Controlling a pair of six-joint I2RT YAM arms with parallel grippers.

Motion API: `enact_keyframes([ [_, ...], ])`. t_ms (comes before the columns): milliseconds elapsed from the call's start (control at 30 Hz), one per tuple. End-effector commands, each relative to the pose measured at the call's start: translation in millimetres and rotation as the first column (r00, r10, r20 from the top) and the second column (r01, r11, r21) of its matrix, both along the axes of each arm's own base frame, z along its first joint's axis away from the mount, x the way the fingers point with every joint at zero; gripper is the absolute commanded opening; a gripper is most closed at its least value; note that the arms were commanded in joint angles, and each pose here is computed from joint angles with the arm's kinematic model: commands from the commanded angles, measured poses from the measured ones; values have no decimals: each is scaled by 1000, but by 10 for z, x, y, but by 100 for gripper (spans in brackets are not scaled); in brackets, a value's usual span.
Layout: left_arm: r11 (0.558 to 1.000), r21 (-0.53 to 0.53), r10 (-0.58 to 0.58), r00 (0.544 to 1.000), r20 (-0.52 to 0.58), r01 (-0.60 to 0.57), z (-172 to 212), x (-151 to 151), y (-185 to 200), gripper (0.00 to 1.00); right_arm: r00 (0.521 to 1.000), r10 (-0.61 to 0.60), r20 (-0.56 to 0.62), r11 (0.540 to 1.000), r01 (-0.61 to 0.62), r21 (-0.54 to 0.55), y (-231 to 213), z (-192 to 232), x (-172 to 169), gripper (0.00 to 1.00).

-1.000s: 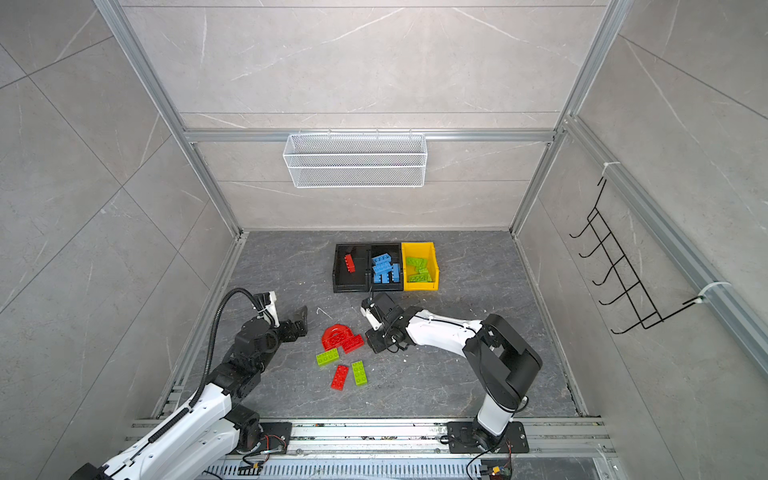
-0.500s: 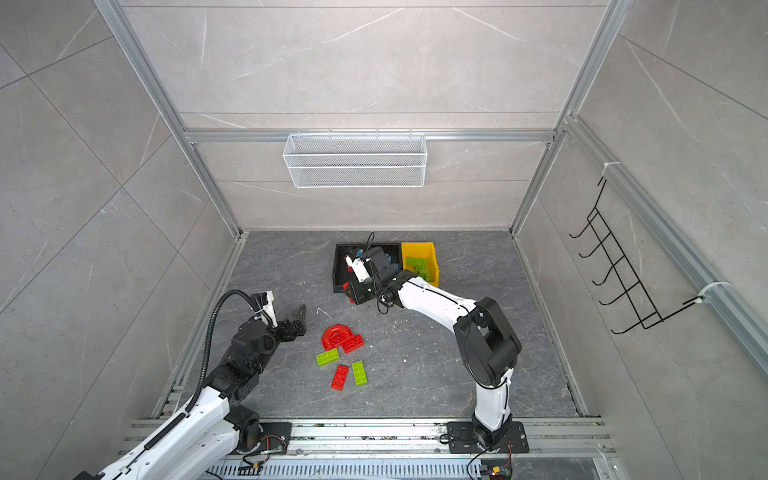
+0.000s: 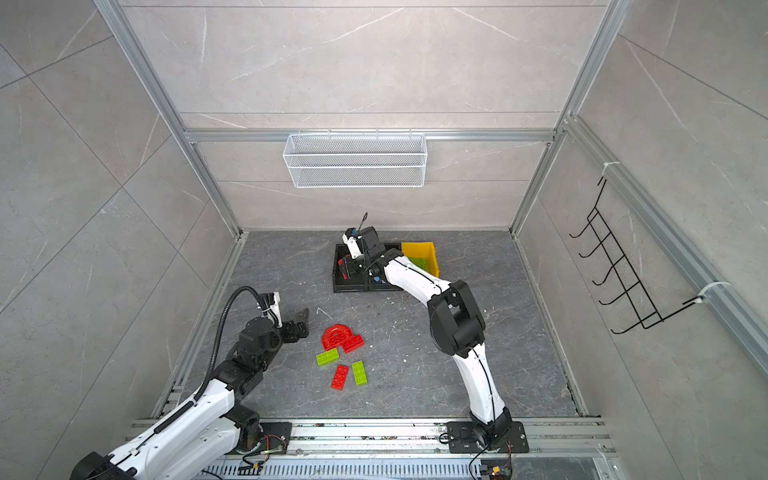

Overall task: Sort the legos into containers by color
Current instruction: 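Lift the red brick and carry it over the black bin, then open the right gripper to drop the red brick into the black bin, then move the right gripper down to the red brick below the red arch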

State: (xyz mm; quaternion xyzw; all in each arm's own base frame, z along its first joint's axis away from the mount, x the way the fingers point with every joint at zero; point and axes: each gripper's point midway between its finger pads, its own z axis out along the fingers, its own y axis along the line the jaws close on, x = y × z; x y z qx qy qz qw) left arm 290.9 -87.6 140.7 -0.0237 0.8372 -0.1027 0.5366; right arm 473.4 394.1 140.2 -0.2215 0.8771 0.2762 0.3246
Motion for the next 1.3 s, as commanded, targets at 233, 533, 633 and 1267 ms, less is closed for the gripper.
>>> enact_keyframes([
  [233, 1000, 10, 5, 998, 56, -5, 134, 96, -1, 99, 995, -99, -5, 995, 99, 31, -71, 115, 352, 33],
  [533, 1000, 9, -16, 1000, 26, 15, 61, 141, -66, 99, 993, -120, 22, 993, 119, 12, -141, 299, 487, 72],
  [633, 1000, 11, -14, 1000, 25, 13, 64, 142, -61, 99, 996, -89, 22, 996, 89, 19, -175, 413, 344, 75],
  [1267, 1000, 2, 5, 999, 50, -6, 113, 107, -7, 99, 998, -57, -18, 986, 54, -155, -672, -332, -1688, 87],
])
